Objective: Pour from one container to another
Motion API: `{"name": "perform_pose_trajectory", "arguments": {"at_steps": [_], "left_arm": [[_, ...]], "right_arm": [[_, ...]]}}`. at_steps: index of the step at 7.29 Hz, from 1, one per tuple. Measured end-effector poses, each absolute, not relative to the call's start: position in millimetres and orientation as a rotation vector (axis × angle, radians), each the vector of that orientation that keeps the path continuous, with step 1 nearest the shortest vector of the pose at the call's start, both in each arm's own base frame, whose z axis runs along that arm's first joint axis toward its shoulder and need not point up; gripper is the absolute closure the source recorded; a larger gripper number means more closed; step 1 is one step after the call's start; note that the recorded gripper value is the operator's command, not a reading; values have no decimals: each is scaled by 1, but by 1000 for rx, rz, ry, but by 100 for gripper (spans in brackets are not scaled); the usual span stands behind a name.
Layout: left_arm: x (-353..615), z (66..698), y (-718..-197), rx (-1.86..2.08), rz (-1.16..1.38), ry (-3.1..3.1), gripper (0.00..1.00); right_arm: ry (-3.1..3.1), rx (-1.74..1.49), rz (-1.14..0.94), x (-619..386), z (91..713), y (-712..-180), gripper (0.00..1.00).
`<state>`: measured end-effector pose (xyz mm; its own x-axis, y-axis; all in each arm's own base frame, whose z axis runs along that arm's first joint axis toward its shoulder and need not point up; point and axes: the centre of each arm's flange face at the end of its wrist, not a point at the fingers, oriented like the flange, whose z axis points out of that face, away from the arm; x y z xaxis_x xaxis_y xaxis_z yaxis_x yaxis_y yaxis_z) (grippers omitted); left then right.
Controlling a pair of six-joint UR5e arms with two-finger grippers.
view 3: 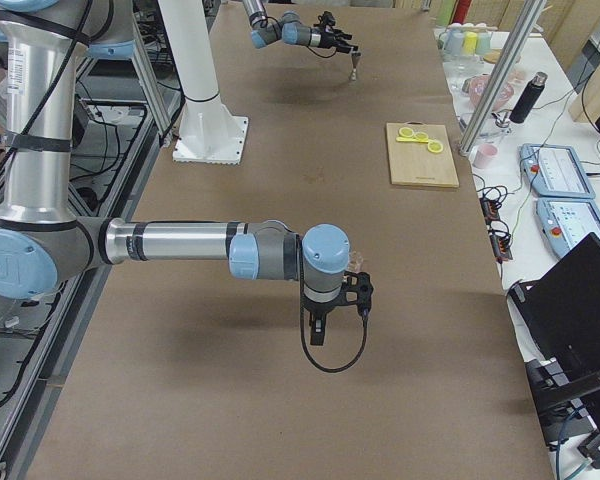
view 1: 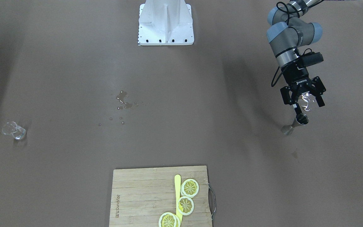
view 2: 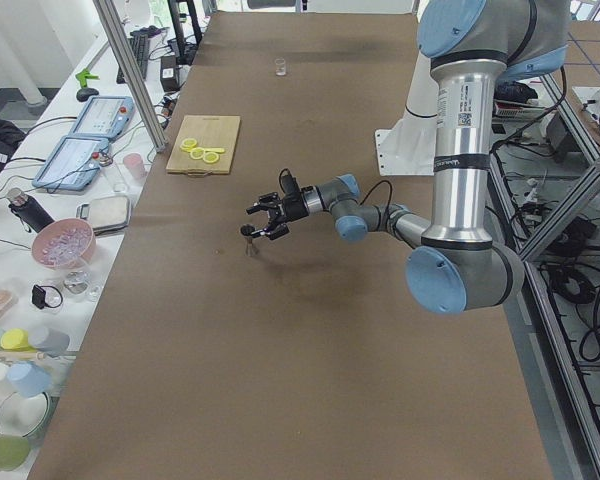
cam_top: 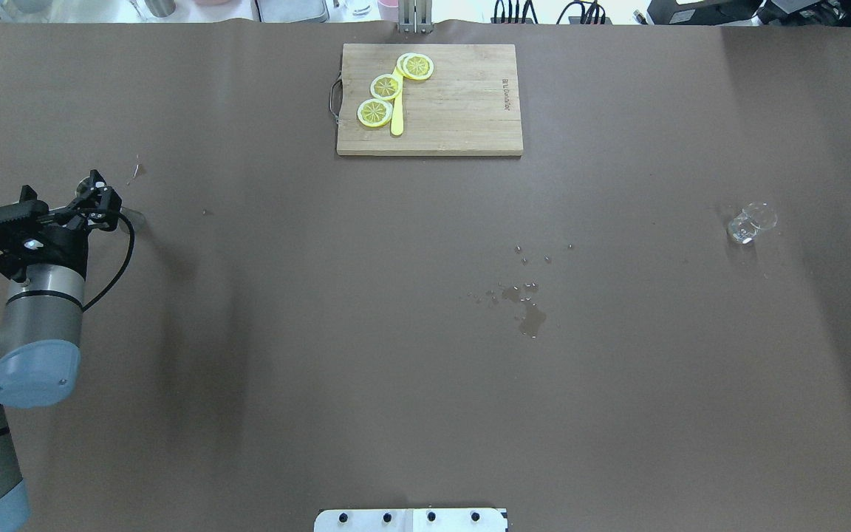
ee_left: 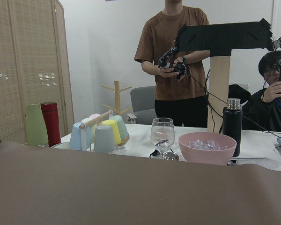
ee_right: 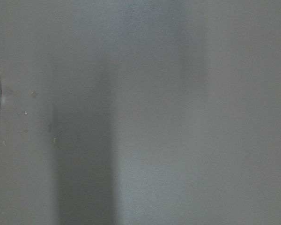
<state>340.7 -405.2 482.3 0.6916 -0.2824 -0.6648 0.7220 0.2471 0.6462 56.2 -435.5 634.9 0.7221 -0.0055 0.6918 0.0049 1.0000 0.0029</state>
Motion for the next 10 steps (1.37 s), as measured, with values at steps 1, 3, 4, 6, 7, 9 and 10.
{"name": "perform_pose_trajectory", "arguments": {"at_steps": [1,3,4,6,7,9,10], "left_arm": [[337,474,-402,1092,-698,483,3],[328,449,-391,1015,-598,533,3],[326,438,-388,981,-532,544,3],[323,427,-386,929,-410,508,3],[323,421,-384,885,-347,516,3],[329,408,-382,771,-213,589,3],[327,400,-388,699,-140,641,3]], "right_arm": [[-764,4,-7,56,633,-435,0],[-764,9,-9,56,631,-435,0],[-764,11,-10,56,630,-436,0],[-764,23,-15,56,624,-439,0],[-764,27,-17,56,622,-440,0],[-764,30,-18,56,621,-441,0],[-764,30,-19,56,621,-441,0]]}}
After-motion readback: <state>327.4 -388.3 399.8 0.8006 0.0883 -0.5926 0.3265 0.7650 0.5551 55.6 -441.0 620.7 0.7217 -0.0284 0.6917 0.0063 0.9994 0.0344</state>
